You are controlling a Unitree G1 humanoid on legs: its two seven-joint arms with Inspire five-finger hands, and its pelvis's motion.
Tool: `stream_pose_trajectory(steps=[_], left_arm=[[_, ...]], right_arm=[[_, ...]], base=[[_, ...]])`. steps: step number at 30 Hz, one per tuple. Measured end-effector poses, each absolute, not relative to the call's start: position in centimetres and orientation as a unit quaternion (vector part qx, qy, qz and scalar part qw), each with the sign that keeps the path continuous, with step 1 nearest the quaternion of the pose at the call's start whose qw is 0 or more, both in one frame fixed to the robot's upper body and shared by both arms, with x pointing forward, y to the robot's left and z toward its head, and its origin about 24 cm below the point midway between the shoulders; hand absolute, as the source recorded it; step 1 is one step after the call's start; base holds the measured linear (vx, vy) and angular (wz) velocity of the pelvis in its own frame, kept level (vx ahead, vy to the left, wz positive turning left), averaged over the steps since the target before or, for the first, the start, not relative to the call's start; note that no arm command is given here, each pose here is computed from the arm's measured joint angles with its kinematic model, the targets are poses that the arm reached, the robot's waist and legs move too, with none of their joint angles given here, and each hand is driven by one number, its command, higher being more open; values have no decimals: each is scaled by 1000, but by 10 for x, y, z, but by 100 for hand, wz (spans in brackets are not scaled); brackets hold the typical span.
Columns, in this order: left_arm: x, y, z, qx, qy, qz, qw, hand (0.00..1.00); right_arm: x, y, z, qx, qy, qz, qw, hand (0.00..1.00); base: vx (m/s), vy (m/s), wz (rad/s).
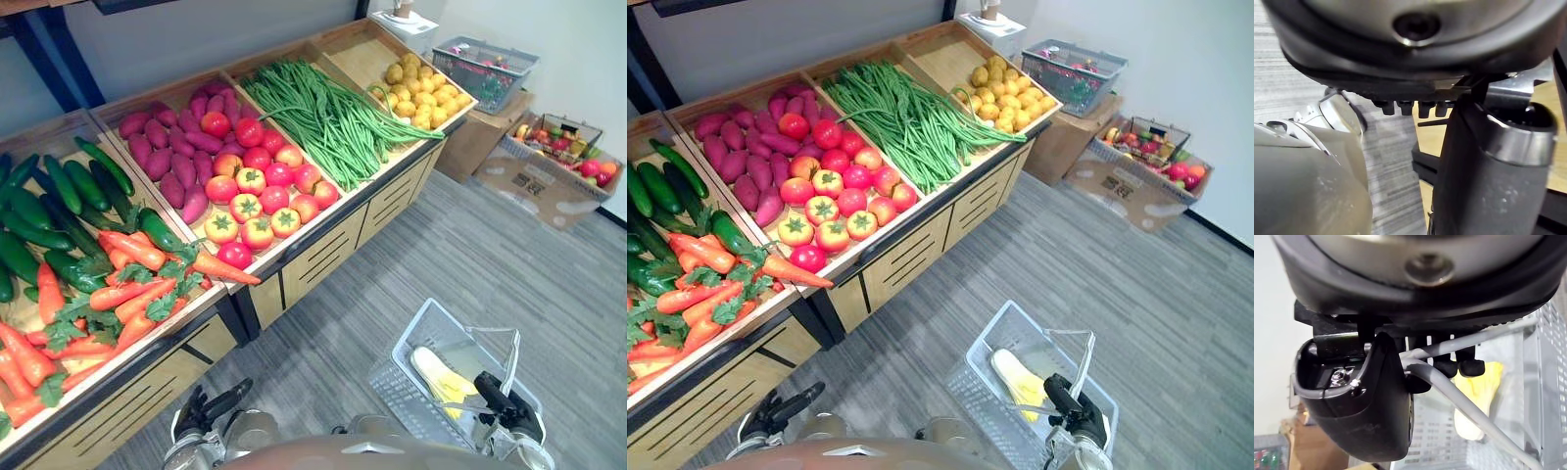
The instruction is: Pick vegetable in the basket
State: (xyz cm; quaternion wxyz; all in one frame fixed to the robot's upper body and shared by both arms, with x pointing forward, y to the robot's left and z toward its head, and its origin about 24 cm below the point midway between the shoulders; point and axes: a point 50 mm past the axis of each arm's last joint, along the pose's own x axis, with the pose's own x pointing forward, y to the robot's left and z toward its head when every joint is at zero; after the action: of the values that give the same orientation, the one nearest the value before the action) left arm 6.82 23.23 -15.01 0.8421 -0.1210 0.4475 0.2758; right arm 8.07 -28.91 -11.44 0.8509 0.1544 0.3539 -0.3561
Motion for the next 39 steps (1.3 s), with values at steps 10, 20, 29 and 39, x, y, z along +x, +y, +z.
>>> stream_pose_trajectory(steps=[10,20,29,39], left_arm=[[67,269,-144,-160,414,383,810,100],[70,323,-117,-186,315,529,765,100],[111,411,-7,-142,27,629,764,100],[138,460,155,-25,-249,580,775,100]], right_arm=[[60,-264,-145,209,422,-375,798,0],[48,-268,-146,215,424,-405,781,0],[49,-266,-145,201,420,-397,791,0],[45,-269,-142,183,419,-388,800,0]], base=[[50,-78,124],[-8,116,41],[0,37,-3],[103,-30,11]])
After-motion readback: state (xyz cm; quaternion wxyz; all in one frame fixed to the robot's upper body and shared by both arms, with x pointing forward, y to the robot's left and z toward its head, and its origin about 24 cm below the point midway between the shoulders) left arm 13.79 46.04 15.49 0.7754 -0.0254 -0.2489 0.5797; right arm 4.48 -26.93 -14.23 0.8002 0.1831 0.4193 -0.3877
